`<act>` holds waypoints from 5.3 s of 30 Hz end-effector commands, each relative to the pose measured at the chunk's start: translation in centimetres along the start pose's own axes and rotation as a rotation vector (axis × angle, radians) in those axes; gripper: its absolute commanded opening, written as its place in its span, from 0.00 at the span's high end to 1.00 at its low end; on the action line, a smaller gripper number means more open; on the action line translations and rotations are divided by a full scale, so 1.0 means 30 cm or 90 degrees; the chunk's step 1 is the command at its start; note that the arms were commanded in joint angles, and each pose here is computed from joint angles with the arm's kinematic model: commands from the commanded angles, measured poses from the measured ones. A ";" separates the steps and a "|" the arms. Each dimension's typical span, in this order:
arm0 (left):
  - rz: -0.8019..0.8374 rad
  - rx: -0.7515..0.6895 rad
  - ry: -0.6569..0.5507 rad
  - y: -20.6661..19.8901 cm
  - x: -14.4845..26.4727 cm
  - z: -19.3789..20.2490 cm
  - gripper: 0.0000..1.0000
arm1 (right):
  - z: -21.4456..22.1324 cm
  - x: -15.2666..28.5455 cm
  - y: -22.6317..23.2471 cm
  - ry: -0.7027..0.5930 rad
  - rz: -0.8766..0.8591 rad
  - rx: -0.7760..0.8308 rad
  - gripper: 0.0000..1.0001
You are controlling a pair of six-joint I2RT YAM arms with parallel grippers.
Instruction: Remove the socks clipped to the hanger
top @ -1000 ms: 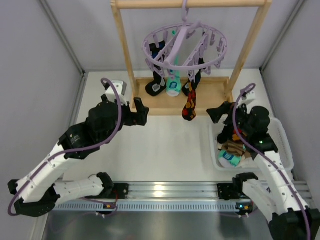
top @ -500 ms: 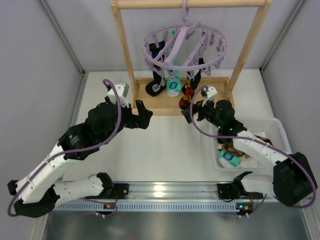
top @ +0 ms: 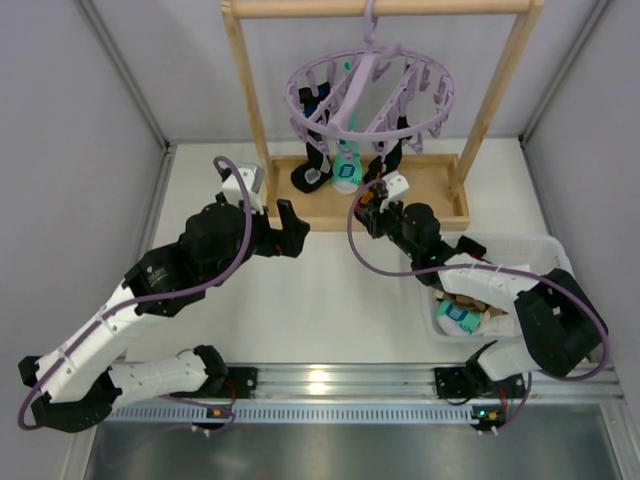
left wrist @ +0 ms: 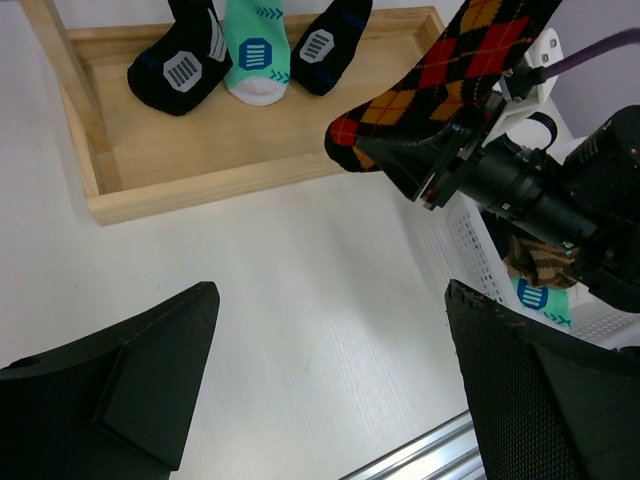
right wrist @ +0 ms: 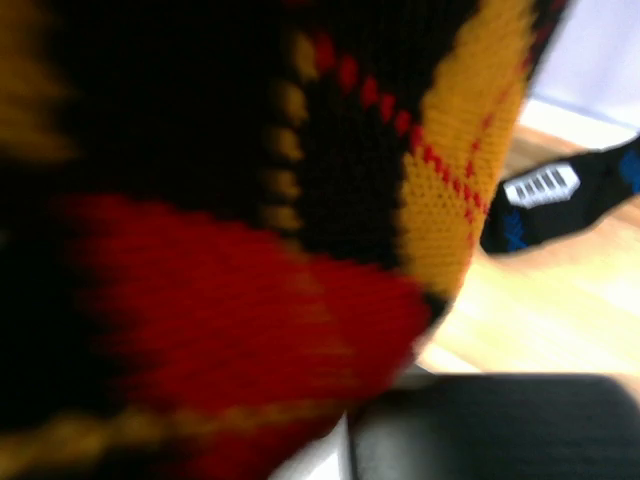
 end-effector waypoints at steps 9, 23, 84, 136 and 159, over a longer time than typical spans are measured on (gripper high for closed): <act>0.032 0.048 -0.071 -0.111 -0.005 -0.207 0.02 | -0.161 0.037 0.142 -0.150 0.040 0.014 1.00; 0.073 -0.065 -0.087 -0.339 -0.235 -0.369 0.02 | -0.135 0.091 0.298 -0.122 0.033 -0.037 1.00; -0.131 -0.168 -0.110 -0.379 -0.491 -0.298 0.35 | -0.142 0.077 0.450 -0.078 -0.001 0.012 1.00; -0.044 -0.071 -0.088 -0.327 -0.354 -0.254 0.02 | -0.194 0.743 -0.242 0.228 0.536 -0.073 1.00; -0.106 -0.021 -0.057 -0.045 -0.132 -0.019 0.02 | 0.190 0.776 -0.521 0.005 0.648 -0.570 1.00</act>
Point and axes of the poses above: each gripper's point midway between its finger pads, its own x axis back along the fingers, its own y axis along the line the jaws close on, z = x × y, the point moved 6 cm from there along x, back along the fingers, and after that the axes turned 1 degree about x, right-handed, at the moved point
